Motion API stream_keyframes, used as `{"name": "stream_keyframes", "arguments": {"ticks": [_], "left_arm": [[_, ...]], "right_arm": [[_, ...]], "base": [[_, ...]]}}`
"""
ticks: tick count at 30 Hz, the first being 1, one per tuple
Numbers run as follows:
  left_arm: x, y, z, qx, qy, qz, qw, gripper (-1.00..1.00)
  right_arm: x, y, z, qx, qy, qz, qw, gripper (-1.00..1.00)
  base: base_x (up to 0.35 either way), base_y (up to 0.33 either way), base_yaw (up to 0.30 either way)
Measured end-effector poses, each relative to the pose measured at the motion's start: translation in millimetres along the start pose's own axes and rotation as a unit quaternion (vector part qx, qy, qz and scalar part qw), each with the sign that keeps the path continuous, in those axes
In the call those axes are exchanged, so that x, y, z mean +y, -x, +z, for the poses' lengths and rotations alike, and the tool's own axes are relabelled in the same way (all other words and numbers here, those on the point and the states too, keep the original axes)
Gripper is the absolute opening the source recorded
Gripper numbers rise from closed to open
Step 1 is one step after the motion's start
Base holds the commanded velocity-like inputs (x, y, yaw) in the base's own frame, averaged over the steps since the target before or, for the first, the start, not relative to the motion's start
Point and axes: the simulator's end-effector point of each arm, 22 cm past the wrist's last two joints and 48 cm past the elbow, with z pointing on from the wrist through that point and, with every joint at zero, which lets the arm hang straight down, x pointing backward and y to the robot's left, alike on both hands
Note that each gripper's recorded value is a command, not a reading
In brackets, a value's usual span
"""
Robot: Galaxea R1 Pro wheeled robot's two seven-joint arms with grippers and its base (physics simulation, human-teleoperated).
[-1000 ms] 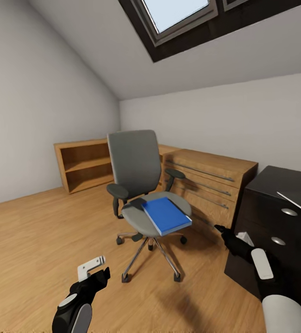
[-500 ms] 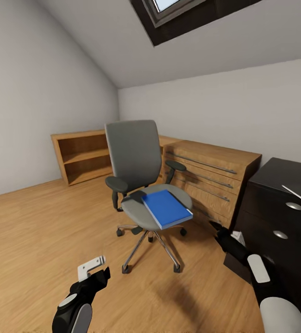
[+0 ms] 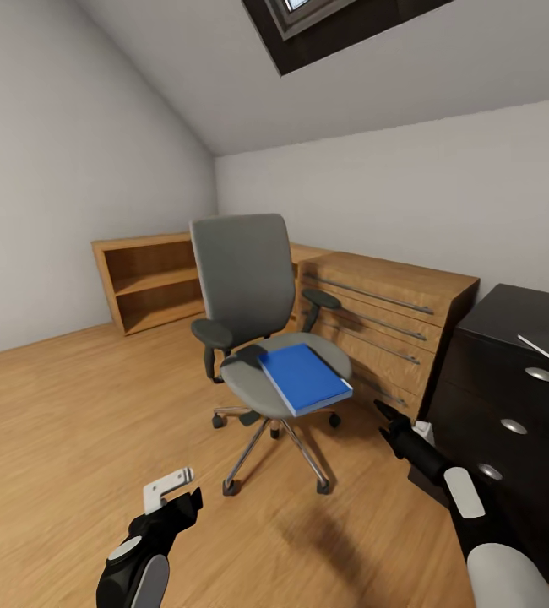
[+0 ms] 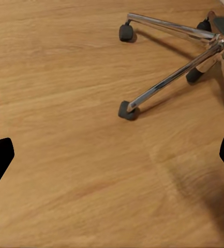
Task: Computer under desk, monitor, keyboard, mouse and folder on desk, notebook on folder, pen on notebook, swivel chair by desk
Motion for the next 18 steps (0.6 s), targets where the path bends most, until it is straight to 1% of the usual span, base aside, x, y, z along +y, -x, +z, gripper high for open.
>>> {"name": "stream_keyframes", "arguments": {"ticks": [4,12,18], "left_arm": [[-0.5,0.1,-0.2,0.0,-0.001,0.0,1.0,1.0],[-0.6,-0.6,0.0,0.001,-0.001,0.001,1.0,1.0],[-0.6,-0.4,-0.2,0.001,-0.001,0.001,1.0,1.0]], "right_arm": [[0.6,-1.4,0.5,0.001,0.001,0.001,1.0,1.0],[1.3,-6.3,1.8,0.007,0.002,0.004,1.0,1.0],[1.9,-8.4,2.3,0.009,0.002,0.006,0.9999,1.0]], "base": [[0.214,0.078,0.0],[0.043,0.015,0.0],[0.149,0.098,0.0]]}}
